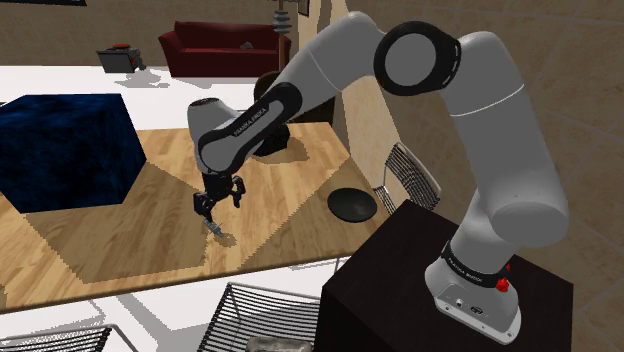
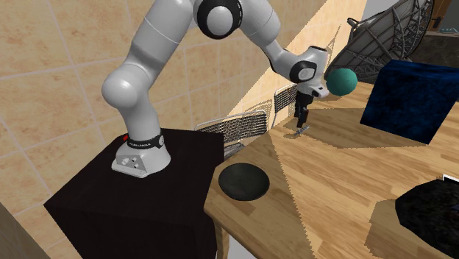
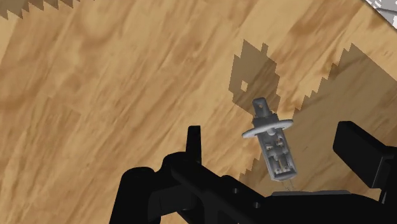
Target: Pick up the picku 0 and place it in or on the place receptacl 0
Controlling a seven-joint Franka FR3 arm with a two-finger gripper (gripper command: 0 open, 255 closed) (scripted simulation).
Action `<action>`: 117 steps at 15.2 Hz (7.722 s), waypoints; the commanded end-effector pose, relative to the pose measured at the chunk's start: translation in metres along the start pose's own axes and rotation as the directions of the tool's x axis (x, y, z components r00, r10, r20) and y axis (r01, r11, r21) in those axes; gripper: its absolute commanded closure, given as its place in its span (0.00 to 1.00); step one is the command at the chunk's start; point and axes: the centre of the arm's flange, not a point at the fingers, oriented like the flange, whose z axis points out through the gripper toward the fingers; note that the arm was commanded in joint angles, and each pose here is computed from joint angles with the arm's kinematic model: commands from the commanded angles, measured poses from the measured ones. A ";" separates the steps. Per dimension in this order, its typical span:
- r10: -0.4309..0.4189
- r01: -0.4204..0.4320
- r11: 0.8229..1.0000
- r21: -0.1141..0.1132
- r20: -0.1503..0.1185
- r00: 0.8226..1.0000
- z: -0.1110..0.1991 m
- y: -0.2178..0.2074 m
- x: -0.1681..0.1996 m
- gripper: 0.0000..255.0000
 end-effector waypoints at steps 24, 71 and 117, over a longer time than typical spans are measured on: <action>-0.005 0.005 1.000 0.000 -0.002 1.000 0.059 -0.015 0.017 1.00; 0.102 -0.098 0.992 -0.083 0.037 0.994 -0.006 -0.026 0.051 1.00; 0.102 -0.098 0.992 -0.083 0.037 0.994 -0.053 0.355 -0.244 1.00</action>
